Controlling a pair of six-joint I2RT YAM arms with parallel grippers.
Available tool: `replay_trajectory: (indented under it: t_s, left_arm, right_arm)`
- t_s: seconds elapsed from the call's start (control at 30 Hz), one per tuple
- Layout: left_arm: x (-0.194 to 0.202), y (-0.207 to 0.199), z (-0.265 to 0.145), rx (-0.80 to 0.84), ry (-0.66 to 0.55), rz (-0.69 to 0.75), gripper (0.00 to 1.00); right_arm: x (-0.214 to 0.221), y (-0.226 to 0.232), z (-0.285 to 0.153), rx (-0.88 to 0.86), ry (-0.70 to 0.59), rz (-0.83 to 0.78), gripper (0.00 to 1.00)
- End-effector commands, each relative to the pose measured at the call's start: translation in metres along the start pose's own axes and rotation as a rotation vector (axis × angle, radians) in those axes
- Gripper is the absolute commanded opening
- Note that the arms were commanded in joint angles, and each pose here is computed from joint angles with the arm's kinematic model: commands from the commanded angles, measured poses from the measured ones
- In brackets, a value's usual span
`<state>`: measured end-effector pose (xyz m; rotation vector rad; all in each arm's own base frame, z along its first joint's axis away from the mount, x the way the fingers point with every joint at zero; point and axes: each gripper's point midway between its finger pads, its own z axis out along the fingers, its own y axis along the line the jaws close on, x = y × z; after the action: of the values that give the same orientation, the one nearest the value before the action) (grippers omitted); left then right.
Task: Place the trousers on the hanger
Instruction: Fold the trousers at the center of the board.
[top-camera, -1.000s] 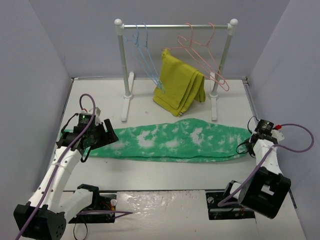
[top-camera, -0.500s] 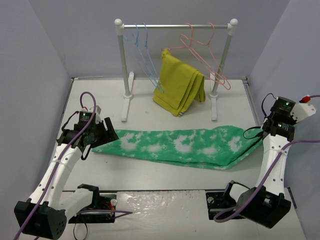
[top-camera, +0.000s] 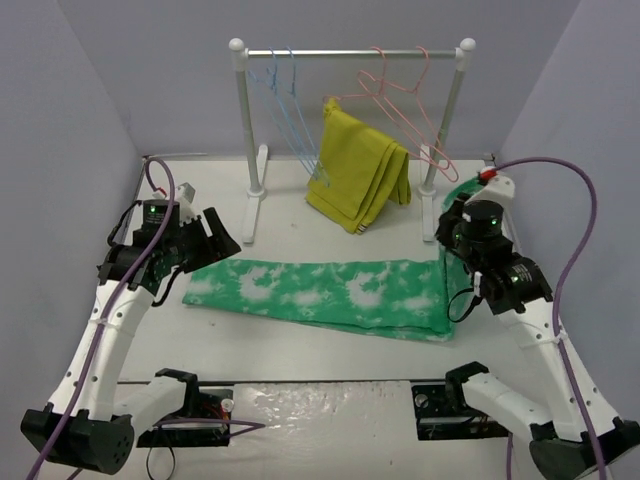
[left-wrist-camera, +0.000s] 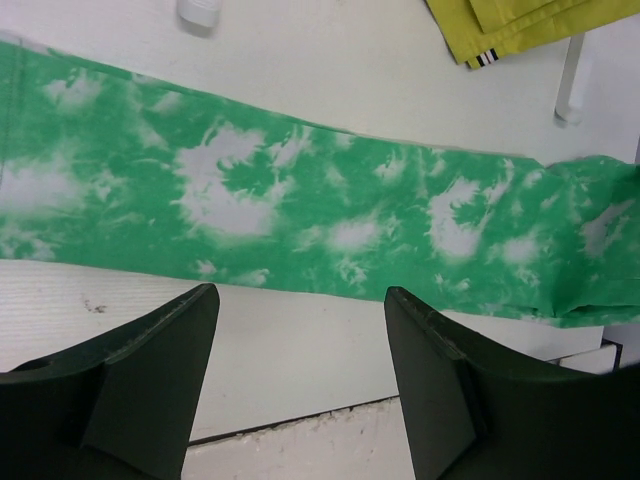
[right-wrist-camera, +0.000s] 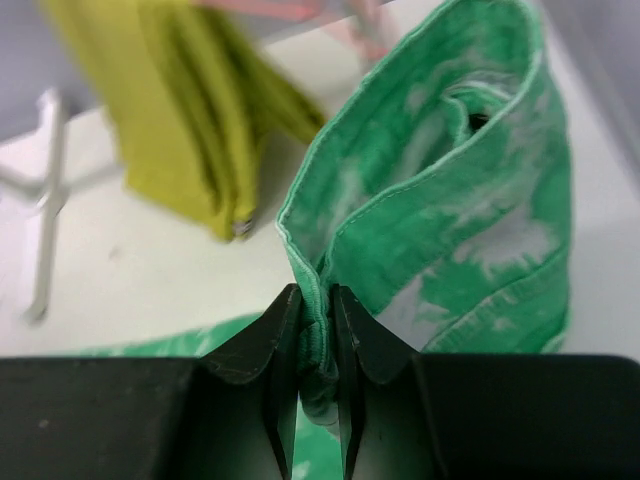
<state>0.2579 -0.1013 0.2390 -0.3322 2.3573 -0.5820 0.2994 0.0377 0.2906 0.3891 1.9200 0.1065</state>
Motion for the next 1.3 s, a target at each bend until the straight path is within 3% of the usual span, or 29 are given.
replay_trajectory:
  t_s: [0.0, 0.2, 0.43, 0.63, 0.97, 1.1, 1.23, 1.27]
  left_arm:
    - [-0.012, -0.017, -0.013, 0.045, -0.026, -0.004, 0.64]
    - [-0.025, -0.001, -0.035, -0.084, -0.061, 0.022, 0.64]
    - [-0.067, -0.001, -0.088, -0.176, -0.224, 0.059, 0.65]
    - [-0.086, 0.003, -0.125, -0.224, -0.380, 0.021, 0.65]
    - [-0.084, 0.028, -0.145, -0.323, -0.485, -0.016, 0.65]
    - [-0.065, 0.034, -0.115, -0.307, -0.403, -0.028, 0.65]
    - [-0.037, 0.028, -0.066, -0.176, -0.317, -0.101, 0.65]
    - [-0.016, 0.026, -0.044, -0.122, -0.238, -0.122, 0.65]
  right_arm:
    - [-0.010, 0.088, -0.017, -0.232, -0.062, -0.014, 0.00]
    - [-0.004, 0.173, -0.046, -0.327, -0.091, -0.124, 0.00]
    - [0.009, 0.277, -0.070, -0.419, -0.127, -0.268, 0.00]
    - [0.004, 0.330, -0.061, -0.425, -0.169, -0.230, 0.00]
    - [0.004, 0.414, -0.080, -0.605, -0.245, -0.183, 0.00]
    - [0.006, 0.405, -0.073, -0.526, -0.262, -0.163, 0.00]
    - [-0.006, 0.347, -0.055, -0.355, -0.289, -0.109, 0.00]
    - [-0.009, 0.334, -0.052, -0.331, -0.289, -0.090, 0.00]
